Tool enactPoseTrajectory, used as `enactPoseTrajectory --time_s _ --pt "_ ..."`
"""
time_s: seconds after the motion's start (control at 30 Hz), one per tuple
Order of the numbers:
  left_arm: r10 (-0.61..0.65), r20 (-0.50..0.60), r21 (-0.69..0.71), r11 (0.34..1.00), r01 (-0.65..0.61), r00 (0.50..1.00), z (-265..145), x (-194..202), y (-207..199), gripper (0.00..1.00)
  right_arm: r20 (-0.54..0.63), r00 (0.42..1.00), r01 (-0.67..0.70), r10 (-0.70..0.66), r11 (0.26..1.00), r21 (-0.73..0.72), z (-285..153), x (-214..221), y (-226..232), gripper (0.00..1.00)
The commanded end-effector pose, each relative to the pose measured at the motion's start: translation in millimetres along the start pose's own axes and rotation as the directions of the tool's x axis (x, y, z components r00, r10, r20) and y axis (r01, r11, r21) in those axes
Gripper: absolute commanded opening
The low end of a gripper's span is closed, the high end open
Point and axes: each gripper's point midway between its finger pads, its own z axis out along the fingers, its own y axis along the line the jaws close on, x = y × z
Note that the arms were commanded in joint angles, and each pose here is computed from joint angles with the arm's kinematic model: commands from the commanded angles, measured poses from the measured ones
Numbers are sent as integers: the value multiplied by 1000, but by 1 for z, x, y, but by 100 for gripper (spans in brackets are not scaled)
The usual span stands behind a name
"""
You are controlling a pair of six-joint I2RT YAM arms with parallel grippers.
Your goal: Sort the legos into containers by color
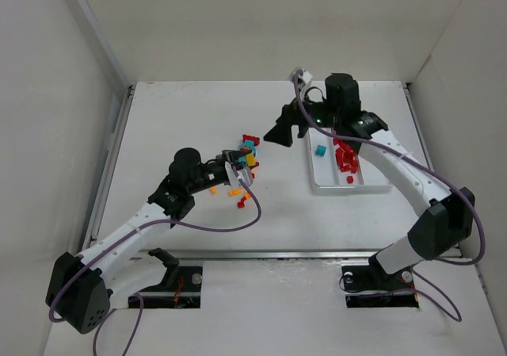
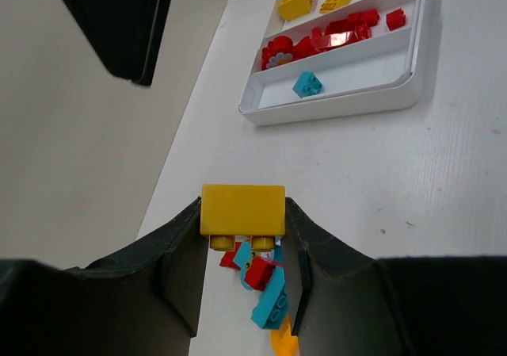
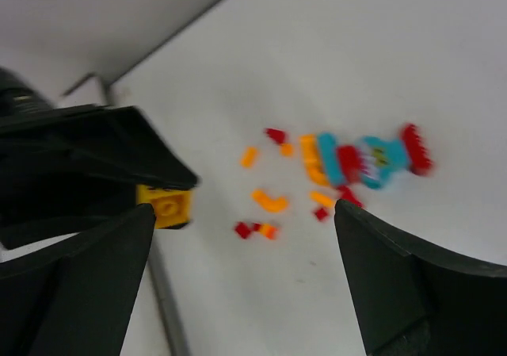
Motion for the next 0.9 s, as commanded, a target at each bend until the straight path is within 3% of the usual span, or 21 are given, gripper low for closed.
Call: enactPoseTrajectory --time_s 0.0,0.07,0.17,0.27,0.47,0.77,0.87 --pt "77 57 -28 997 -75 995 2 -16 11 0 -43 998 -66 52 906 -419 17 9 58 100" --pt "77 57 -28 997 -75 995 2 -16 11 0 -102 990 -135 99 882 -452 30 20 57 100" --pt "88 69 -41 996 -85 994 0 -21 14 0 -145 987 -145 75 807 -573 37 20 82 100" --pt "81 75 -46 996 -77 994 -1 -24 15 0 -150 987 -138 58 788 -600 41 20 92 100" --pt "70 62 -57 996 -66 996 -3 -19 13 0 -195 981 -154 27 721 -676 47 34 117 92" --pt "40 43 -53 998 -38 998 -4 -10 8 0 -176 984 -123 -4 695 -708 39 33 127 92" --pt "45 48 -59 997 -42 998 -5 -13 9 0 -161 987 -125 25 748 -652 37 30 105 92"
